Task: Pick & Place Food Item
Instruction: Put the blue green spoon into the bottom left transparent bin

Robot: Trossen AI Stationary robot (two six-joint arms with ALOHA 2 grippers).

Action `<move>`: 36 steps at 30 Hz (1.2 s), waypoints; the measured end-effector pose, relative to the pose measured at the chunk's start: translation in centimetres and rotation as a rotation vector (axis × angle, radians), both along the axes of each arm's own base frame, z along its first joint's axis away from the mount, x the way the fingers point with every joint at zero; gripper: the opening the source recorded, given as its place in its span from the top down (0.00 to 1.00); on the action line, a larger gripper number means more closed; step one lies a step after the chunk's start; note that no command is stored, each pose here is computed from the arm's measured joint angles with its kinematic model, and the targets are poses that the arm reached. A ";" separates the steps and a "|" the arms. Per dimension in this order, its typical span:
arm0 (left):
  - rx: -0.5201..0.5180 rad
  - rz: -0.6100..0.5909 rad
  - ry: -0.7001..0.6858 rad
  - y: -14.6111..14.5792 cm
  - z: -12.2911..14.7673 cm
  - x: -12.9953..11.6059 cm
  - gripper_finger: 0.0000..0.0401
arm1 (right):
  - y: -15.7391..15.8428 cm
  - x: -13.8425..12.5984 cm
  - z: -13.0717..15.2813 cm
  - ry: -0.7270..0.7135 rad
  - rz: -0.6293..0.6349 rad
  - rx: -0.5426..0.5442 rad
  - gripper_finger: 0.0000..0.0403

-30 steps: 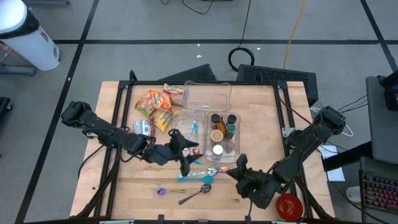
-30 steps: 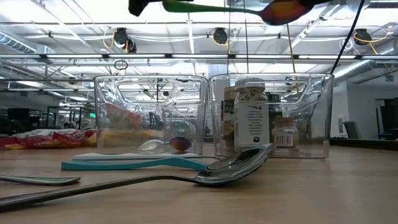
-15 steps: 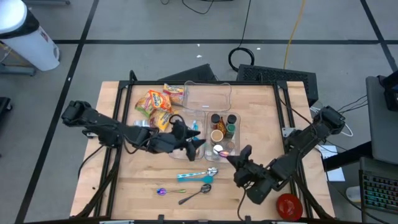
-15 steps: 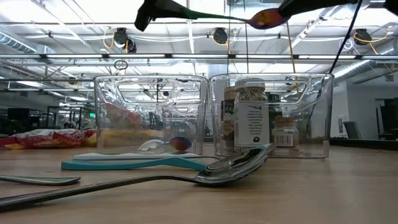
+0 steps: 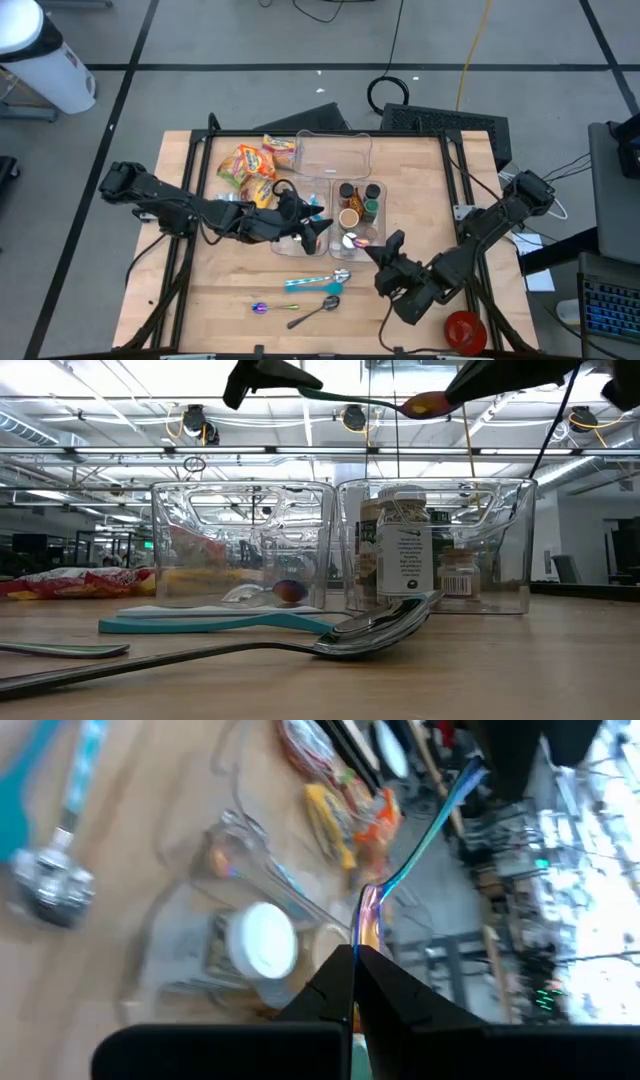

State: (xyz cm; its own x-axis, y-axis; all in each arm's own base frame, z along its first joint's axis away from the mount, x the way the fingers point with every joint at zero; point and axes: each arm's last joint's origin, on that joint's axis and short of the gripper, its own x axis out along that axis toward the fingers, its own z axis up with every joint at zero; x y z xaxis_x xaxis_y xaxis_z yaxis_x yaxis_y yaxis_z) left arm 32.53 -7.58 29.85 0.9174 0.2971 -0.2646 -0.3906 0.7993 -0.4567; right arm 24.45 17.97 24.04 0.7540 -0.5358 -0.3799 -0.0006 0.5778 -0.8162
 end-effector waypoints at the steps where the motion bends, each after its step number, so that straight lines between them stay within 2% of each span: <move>1: 0.000 0.000 -0.002 0.0 0.0 0.0 0.39 | -0.1 0.0 -0.1 -0.003 -0.007 -0.015 1.00; 9: -0.007 0.007 -0.087 0.3 0.9 0.3 0.39 | -0.2 -0.1 -0.2 -0.006 -0.017 -0.037 1.00; 14: 0.067 -0.005 -0.055 0.8 1.1 0.1 0.39 | -0.1 -0.1 -0.3 0.015 0.001 -0.002 1.00; 18: 0.136 -0.129 0.104 0.8 -0.3 -0.1 0.39 | 0.1 -0.1 -0.5 0.069 0.047 0.101 1.00; 20: 0.125 -0.222 0.168 0.5 -0.9 -0.3 0.39 | 0.3 -0.1 -0.7 0.117 0.085 0.178 1.00; 23: 0.084 -0.371 0.222 0.0 -1.3 -0.5 0.39 | 0.7 -0.1 -0.9 0.164 0.131 0.281 1.00; 26: 0.106 -0.493 0.226 -1.2 -1.4 -0.8 0.39 | 1.1 0.1 -0.8 0.188 0.182 0.392 1.00; 31: 0.237 -0.608 0.223 -3.9 -1.9 -1.1 0.39 | 2.0 0.6 -0.4 0.177 0.277 0.524 1.00; 36: 0.372 -0.641 0.223 -6.4 -3.1 -0.7 0.39 | 2.6 1.1 0.1 0.172 0.379 0.659 1.00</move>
State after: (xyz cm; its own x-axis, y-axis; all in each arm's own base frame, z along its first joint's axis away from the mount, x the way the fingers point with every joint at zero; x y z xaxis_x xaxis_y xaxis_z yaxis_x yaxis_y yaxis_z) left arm 31.78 -13.98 26.71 0.8769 -0.1688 -0.4501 0.1491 0.9856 -0.0791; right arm 25.60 20.60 24.11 0.7423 0.1238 -0.6585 -0.3904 0.8786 -0.2749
